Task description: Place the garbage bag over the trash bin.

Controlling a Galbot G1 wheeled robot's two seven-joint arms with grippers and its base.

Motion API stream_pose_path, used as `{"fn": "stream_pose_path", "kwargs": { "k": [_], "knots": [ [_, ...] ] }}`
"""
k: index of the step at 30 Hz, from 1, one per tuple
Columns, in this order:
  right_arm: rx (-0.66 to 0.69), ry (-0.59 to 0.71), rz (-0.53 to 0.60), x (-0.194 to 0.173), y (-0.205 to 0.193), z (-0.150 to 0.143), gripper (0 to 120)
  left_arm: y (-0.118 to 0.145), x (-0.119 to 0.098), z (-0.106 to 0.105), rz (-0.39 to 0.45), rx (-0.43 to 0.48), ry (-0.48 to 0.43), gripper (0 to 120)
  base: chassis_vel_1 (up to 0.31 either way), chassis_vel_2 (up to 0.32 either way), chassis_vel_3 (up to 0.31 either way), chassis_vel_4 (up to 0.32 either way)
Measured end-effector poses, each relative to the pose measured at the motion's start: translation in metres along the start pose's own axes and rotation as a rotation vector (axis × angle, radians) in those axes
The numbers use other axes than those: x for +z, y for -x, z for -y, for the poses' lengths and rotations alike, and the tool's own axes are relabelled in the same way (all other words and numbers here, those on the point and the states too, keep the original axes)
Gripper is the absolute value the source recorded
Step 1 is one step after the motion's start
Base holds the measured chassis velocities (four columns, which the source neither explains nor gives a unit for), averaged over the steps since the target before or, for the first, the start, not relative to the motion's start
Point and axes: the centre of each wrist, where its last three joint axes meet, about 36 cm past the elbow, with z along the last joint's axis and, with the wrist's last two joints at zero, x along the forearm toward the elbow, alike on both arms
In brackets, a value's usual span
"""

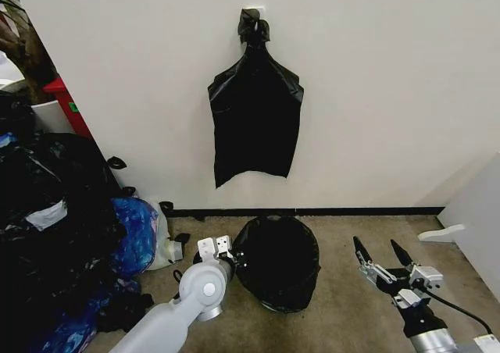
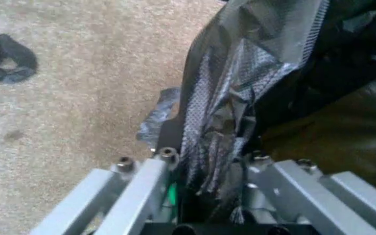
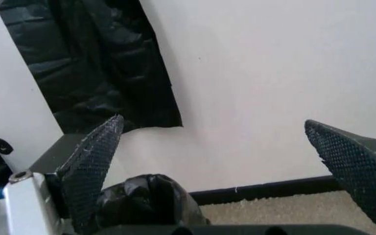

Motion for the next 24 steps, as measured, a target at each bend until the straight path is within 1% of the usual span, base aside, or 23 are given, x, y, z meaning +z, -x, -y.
{"fn": "stream_pose_path", "kwargs": {
  "k": [1,2,4,5,7,9,10,11,12,15,17,18,19,20,21,24],
  "knots": [
    [-0.002,0.002,0.000,0.000,0.000,-0.001,100,-0.002,-0.001,0.001,0.004,0.008,0.001,25,0.000,0.000,0.000,0.000],
    [-0.002,0.002,0.000,0.000,0.000,-0.001,100,-0.002,-0.001,0.001,0.004,0.008,0.001,25,0.000,0.000,0.000,0.000],
    [-0.005,0.004,0.001,0.001,0.001,-0.003,100,-0.006,-0.002,0.003,0.014,0.020,0.002,31,0.000,0.000,0.000,0.000],
    [-0.007,0.006,0.001,0.001,0.001,-0.004,100,-0.008,-0.004,0.004,0.021,0.029,0.003,38,0.000,0.000,0.000,0.000],
    [-0.009,0.009,0.001,0.001,0.001,-0.005,100,-0.012,-0.005,0.006,0.029,0.039,0.004,46,0.000,0.000,0.000,0.000],
    [-0.010,0.010,0.000,0.001,0.001,-0.005,100,-0.014,-0.006,0.007,0.033,0.044,0.004,52,0.000,0.000,0.000,0.000],
    [-0.010,0.010,0.000,0.001,0.001,-0.005,100,-0.014,-0.006,0.007,0.033,0.044,0.004,52,0.000,0.000,0.000,0.000],
    [-0.010,0.010,-0.001,0.001,0.000,-0.005,100,-0.015,-0.007,0.007,0.035,0.047,0.004,56,0.000,0.000,0.000,0.000],
    [-0.011,0.009,-0.002,0.001,0.000,-0.005,100,-0.018,-0.008,0.007,0.040,0.055,0.003,63,0.000,0.000,0.000,0.000],
    [-0.012,0.010,-0.002,0.001,0.000,-0.005,100,-0.023,-0.008,0.006,0.044,0.060,0.005,72,0.000,0.000,0.000,0.000],
    [-0.019,0.011,0.000,0.001,0.002,-0.005,100,-0.026,-0.009,0.003,0.044,0.046,0.007,82,0.000,0.000,0.000,0.000],
    [-0.019,0.011,0.000,0.001,0.002,-0.005,100,-0.026,-0.009,0.003,0.044,0.046,0.007,82,0.000,0.000,0.000,0.000],
    [-0.021,0.012,0.001,0.001,0.003,-0.006,100,-0.028,-0.009,0.001,0.045,0.039,0.007,88,0.000,0.000,0.000,0.000],
    [-0.021,0.012,0.001,0.001,0.004,-0.006,100,-0.029,-0.009,0.000,0.046,0.035,0.006,88,0.000,0.000,0.000,0.000],
    [-0.025,0.014,0.001,0.000,0.006,-0.006,100,-0.033,-0.009,-0.004,0.047,0.026,0.005,95,0.000,0.000,0.000,0.000],
    [-0.033,0.013,-0.001,-0.001,0.010,-0.007,100,-0.039,-0.010,-0.013,0.055,0.015,0.001,100,0.000,0.000,0.000,0.000]
  ]
}}
